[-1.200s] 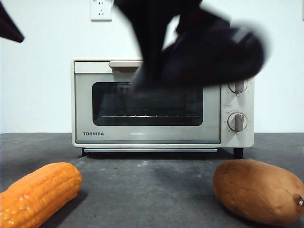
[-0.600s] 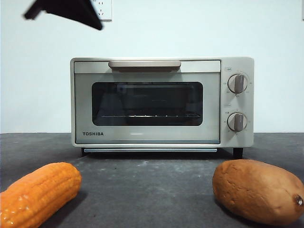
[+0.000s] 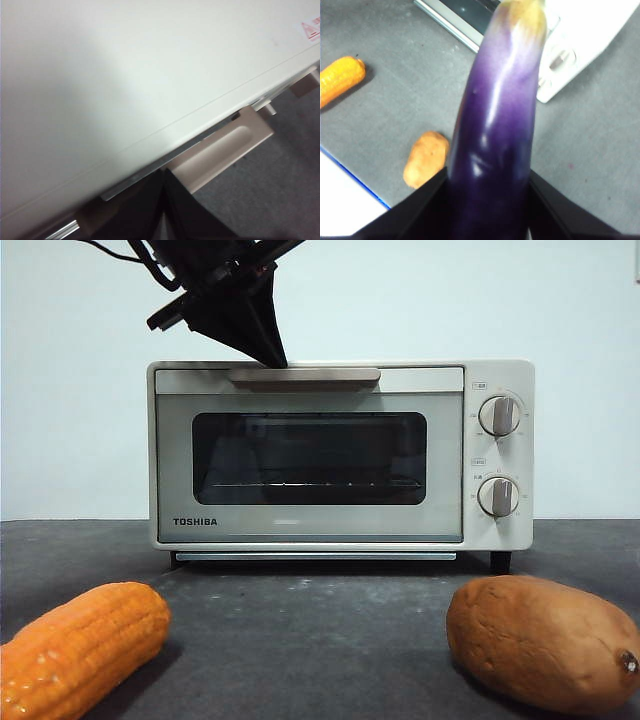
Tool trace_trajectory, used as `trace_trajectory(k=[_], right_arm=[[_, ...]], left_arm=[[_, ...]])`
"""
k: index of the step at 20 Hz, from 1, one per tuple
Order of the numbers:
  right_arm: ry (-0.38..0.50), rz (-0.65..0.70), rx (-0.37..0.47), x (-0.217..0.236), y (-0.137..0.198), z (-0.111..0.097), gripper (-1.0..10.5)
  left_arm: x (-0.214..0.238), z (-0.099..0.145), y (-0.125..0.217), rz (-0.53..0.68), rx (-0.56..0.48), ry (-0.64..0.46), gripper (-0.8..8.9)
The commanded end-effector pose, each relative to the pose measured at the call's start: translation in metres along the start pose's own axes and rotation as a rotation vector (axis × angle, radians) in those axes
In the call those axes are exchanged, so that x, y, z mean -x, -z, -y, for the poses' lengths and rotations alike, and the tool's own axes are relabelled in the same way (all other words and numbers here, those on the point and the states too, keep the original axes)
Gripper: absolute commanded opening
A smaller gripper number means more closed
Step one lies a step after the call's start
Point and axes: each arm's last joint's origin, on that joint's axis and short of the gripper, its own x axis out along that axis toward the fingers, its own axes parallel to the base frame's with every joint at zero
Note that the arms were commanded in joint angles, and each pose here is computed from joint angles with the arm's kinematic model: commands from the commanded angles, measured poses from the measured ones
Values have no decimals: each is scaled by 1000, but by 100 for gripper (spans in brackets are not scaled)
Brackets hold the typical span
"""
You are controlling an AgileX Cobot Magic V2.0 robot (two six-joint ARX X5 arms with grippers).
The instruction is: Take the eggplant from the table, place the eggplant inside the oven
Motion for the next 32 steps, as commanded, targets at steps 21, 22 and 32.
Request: trace_trajectory(k=[21, 22, 32], right_arm=[[-28, 71, -67, 6, 16, 4, 158], [-37, 82, -66, 6, 15, 4, 158], [-183, 111, 96, -26, -22, -20, 158]], left_arm=[[14, 76, 57, -535, -227, 90, 6], [17, 77, 55, -511, -230, 93, 6], [55, 33, 46, -215, -93, -25, 6]])
